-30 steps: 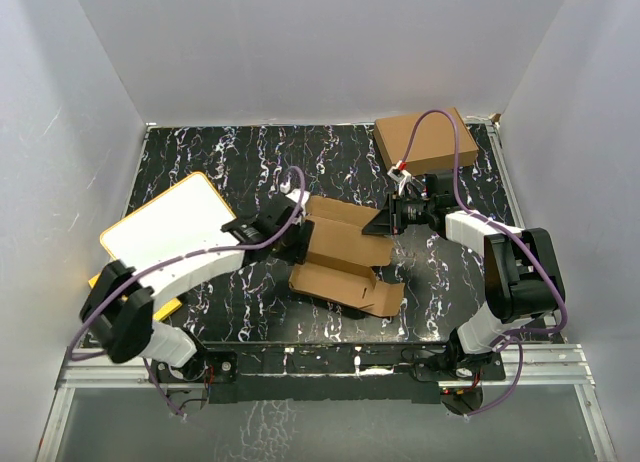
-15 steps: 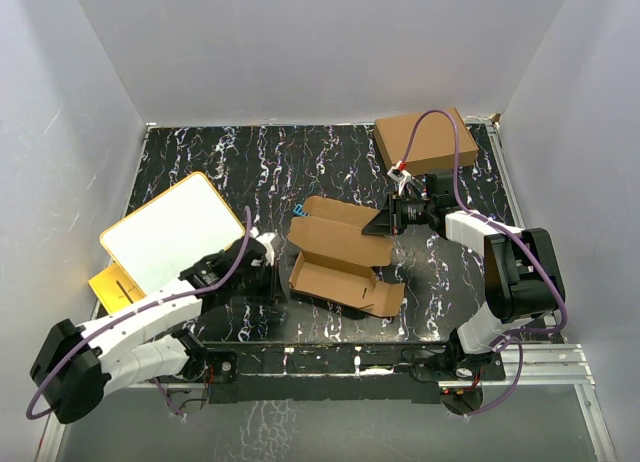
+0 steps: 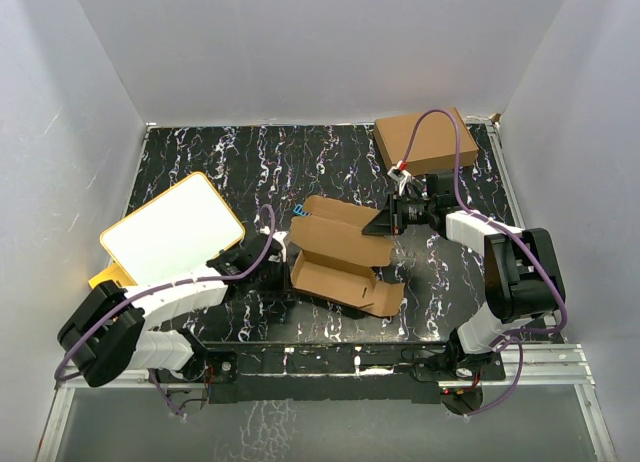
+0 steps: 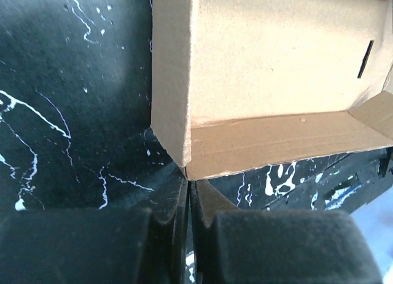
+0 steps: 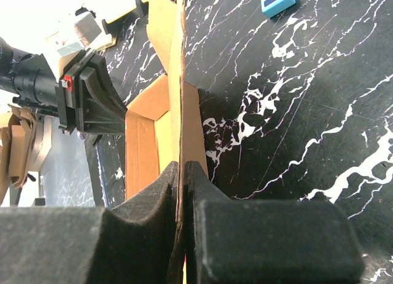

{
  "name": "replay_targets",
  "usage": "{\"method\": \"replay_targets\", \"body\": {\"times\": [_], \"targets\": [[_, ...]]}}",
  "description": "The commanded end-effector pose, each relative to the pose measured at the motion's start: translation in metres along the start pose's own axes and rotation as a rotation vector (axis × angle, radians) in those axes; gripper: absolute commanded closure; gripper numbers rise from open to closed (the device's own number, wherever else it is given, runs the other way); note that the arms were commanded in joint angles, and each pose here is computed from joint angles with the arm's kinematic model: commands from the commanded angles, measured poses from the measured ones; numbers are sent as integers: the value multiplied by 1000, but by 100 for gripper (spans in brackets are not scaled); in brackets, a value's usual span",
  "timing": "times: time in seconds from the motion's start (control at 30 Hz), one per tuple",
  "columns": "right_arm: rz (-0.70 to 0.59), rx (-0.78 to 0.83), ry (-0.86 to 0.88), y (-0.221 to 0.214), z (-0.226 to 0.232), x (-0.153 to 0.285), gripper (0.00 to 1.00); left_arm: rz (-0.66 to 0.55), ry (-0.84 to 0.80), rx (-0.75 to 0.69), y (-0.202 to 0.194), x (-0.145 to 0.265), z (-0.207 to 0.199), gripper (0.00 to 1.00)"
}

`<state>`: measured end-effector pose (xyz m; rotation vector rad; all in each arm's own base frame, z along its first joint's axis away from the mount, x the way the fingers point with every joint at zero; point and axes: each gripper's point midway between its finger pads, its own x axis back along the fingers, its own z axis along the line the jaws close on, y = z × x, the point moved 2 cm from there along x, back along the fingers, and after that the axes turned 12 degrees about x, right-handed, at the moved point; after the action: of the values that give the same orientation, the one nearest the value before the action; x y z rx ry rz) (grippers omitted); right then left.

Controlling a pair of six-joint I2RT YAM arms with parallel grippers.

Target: Fold the paper box

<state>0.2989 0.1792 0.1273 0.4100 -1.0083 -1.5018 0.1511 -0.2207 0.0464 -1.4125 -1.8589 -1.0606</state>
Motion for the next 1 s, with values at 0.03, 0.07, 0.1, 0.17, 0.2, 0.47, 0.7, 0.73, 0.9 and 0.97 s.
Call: {"method": "replay_targets", "body": {"times": [0.03, 0.07, 0.1, 0.17, 0.2, 0.47, 0.7, 0.73, 0.9, 0.97], "targets": [[2, 63, 49, 7, 4, -3, 92, -184, 20, -17, 40, 3, -8, 100], [14, 55, 55, 4, 5, -4, 92, -195, 32, -20, 43, 2, -5, 100], [22, 53, 60, 2, 5, -5, 92, -198, 42, -22, 45, 1, -4, 100], [34, 48, 69, -1, 6, -6, 92, -194, 45, -37, 47, -3, -3, 100], [39, 44, 73, -2, 6, -7, 92, -195, 43, -48, 49, -5, -3, 100], [64, 7, 59, -7, -1, -9, 92, -202, 53, -209, 61, -13, -2, 100], [106, -14, 55, -15, -5, -14, 92, -182, 85, -325, 72, -19, 9, 100], [107, -13, 58, -14, -5, -15, 92, -181, 85, -324, 74, -19, 12, 100], [111, -14, 68, -14, -5, -15, 92, -184, 62, -297, 83, -21, 20, 100], [108, -6, 64, -11, -5, -15, 92, -174, 34, -285, 83, -18, 15, 100]]}}
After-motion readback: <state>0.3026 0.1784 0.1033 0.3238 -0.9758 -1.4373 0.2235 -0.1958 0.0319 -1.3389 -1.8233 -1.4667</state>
